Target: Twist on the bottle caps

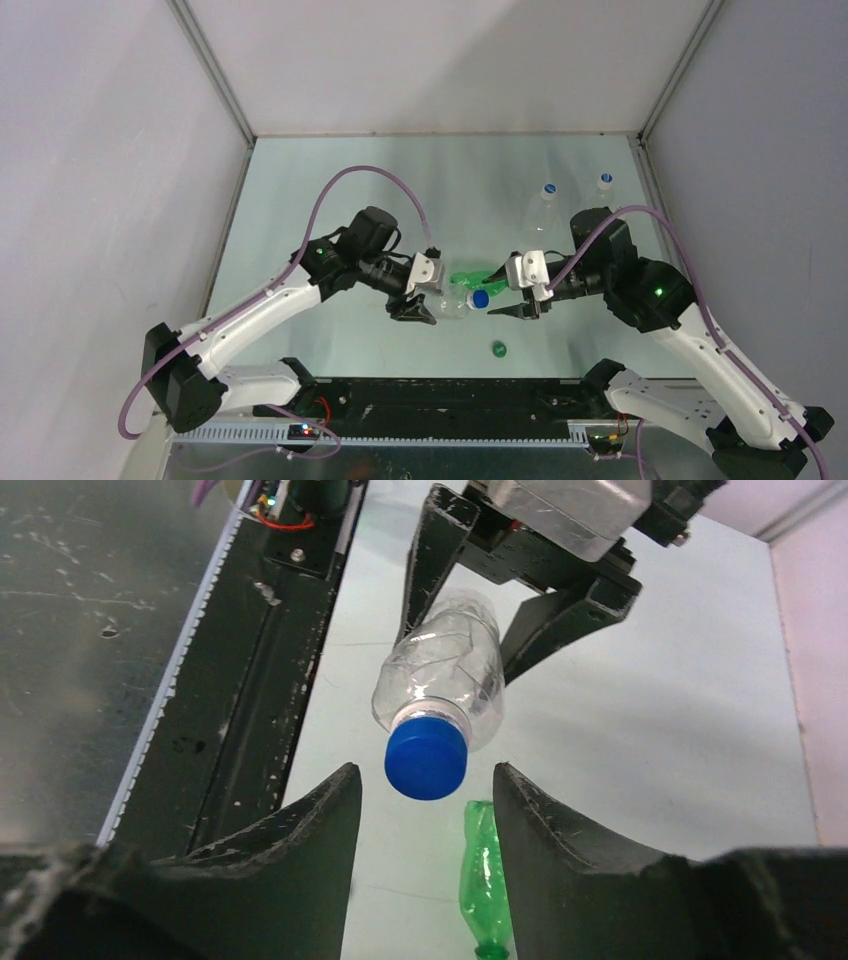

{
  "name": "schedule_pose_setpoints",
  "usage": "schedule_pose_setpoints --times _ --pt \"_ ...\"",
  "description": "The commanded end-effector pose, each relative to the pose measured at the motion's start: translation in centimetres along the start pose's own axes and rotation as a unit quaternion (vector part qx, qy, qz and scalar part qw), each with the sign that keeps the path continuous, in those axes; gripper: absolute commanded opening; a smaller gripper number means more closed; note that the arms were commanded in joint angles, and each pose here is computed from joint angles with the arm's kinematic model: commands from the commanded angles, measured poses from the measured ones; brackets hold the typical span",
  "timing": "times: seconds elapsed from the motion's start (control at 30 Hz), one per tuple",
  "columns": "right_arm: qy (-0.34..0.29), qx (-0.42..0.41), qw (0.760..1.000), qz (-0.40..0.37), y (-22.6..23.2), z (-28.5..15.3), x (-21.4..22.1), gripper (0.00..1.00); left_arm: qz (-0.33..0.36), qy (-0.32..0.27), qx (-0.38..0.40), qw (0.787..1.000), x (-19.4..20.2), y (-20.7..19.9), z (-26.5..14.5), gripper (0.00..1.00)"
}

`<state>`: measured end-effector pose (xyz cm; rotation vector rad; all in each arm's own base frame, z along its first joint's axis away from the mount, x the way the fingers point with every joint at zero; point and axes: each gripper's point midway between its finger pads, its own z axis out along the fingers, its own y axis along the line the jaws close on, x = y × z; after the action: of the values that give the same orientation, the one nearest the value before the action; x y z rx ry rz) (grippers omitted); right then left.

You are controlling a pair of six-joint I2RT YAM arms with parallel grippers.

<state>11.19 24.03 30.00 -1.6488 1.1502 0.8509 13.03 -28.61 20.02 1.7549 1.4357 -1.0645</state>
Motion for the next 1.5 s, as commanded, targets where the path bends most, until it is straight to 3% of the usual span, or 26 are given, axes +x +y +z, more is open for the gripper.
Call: schedule_pose_setpoints --times 0.0,0.27,0.4,0.57,0.77,0.93,1.1,1.27,1.4,1.43,1.47 --pt "-0.022 -0.031 0.999 -0.013 0.8 0.7 -0.9 0.52 0.018 -0.034 0.015 0.999 -2.3 -0.3 -0.4 0.0" --pt "-0.023 -0.042 0.999 -0.01 0.9 1.4 -0.8 0.42 0.018 -0.044 0.015 0.999 -2.7 -0.2 -0.4 0.0" --pt "-0.017 -0.041 0.999 0.005 0.7 1.7 -0.6 0.18 0.017 -0.05 0.008 0.999 -3.1 0.0 -0.4 0.0" --pt "0.002 -0.032 0.999 0.041 0.3 2.0 0.4 0.01 0.024 -0.078 -0.035 0.996 -4.5 1.1 -0.7 0.0" --pt "0.032 0.037 0.983 0.175 -1.8 2.7 1.5 0.0 0.069 -0.111 -0.157 0.979 -6.2 3.5 -1.7 0.0" --pt "0.048 0.106 0.934 0.338 -3.5 3.4 2.8 0.0 0.129 -0.131 -0.289 0.94 -7.5 5.5 -3.5 0.0" --pt "0.046 0.192 0.839 0.507 -5.5 3.4 4.3 0.0 0.169 -0.108 -0.416 0.887 -7.3 7.4 -5.3 0.0" --pt "0.035 0.273 0.76 0.588 -7.2 2.5 5.6 0.0 0.203 -0.07 -0.498 0.84 -6.8 8.1 -5.8 0.01" --pt "0.005 0.305 0.76 0.574 -8.5 1.0 4.9 0.0 0.185 -0.047 -0.506 0.841 -5.3 8.7 -5.1 0.0" --pt "-0.014 0.309 0.77 0.558 -9.0 0.3 4.0 0.0 0.17 -0.041 -0.502 0.847 -4.6 8.8 -4.9 0.0" --pt "-0.014 0.299 0.796 0.527 -8.9 0.2 3.7 0.06 0.165 -0.042 -0.49 0.855 -4.4 8.7 -4.5 0.0"
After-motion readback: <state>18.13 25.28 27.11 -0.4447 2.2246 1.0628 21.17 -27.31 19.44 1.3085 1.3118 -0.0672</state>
